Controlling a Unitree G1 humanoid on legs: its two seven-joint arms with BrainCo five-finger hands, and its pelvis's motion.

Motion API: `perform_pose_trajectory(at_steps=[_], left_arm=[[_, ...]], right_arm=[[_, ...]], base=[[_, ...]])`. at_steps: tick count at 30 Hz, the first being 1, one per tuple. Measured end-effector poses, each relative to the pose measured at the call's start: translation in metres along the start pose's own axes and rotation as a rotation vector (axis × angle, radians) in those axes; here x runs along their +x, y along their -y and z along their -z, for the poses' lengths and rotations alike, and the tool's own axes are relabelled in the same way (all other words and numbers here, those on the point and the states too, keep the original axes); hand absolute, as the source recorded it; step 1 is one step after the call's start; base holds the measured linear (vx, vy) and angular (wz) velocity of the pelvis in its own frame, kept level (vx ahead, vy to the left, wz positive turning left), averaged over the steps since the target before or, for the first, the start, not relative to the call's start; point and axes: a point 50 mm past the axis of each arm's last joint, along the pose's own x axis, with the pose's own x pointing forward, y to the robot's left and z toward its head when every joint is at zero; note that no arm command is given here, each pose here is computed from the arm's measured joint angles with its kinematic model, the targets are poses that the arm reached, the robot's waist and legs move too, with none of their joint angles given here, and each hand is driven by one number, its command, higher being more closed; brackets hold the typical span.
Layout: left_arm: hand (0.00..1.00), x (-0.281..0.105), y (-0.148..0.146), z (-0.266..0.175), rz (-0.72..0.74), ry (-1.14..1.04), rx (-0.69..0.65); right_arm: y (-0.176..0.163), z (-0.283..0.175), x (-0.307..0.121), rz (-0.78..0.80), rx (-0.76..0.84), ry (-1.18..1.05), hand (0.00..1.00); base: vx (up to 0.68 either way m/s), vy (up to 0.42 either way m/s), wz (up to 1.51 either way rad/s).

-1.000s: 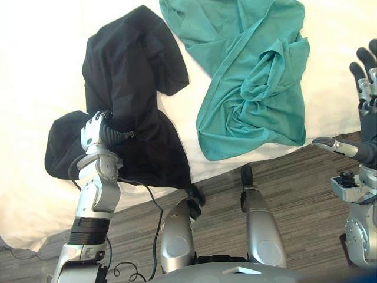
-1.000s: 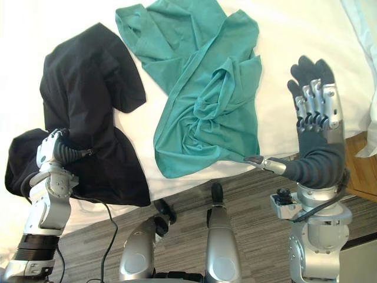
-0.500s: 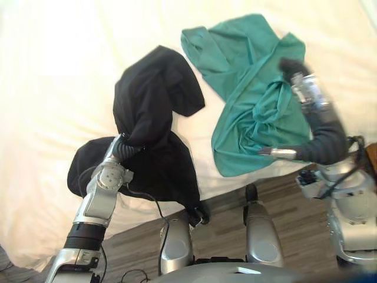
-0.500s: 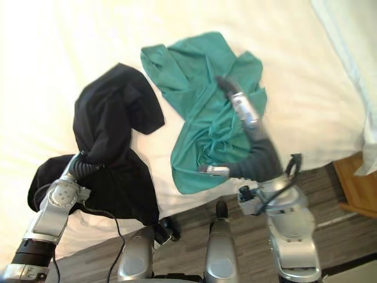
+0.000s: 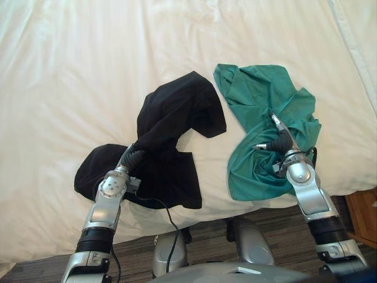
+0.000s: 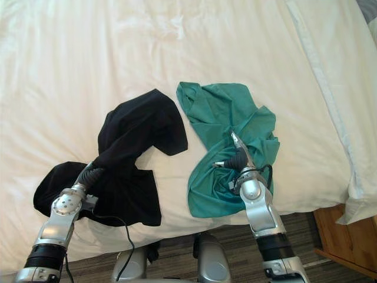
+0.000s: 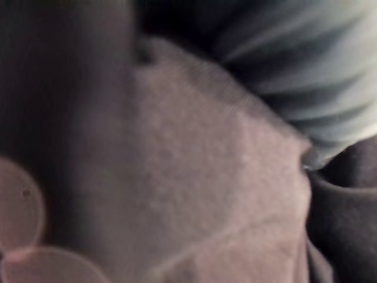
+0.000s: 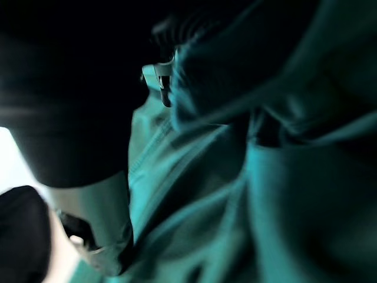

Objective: Tidy the bed and pick cloth on bed and put in laundry

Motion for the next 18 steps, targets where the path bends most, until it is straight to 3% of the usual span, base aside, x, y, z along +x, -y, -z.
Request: perform_pose_trajectory(at_steps=[5,11,12,18], left_arm=[[1.0,-0.001,-0.016,-0.022,0.005,0.08,0.08],[1.0,0.001,-0.029,-0.04,-0.028,0.14,0.105],[1.0,0.003,-0.029,-0.042,-0.029,0.143,0.106],[1.0,0.015,-0.02,-0.055,-0.027,0.173,0.106]], right_arm=[[0.014,0.003,0.019,0.11,-0.124,-0.117,0.0],[0.028,0.004,0.027,0.222,-0.153,-0.185,0.0],[0.029,0.004,0.028,0.226,-0.155,-0.188,1.0],[0.025,0.019,0.03,0.205,-0.063,-0.285,1.0]], base=[[-0.11,0.019,0.08],[-0.12,-0.01,0.08],[-0.02,-0.019,0.04],[-0.01,-0.002,0.03]])
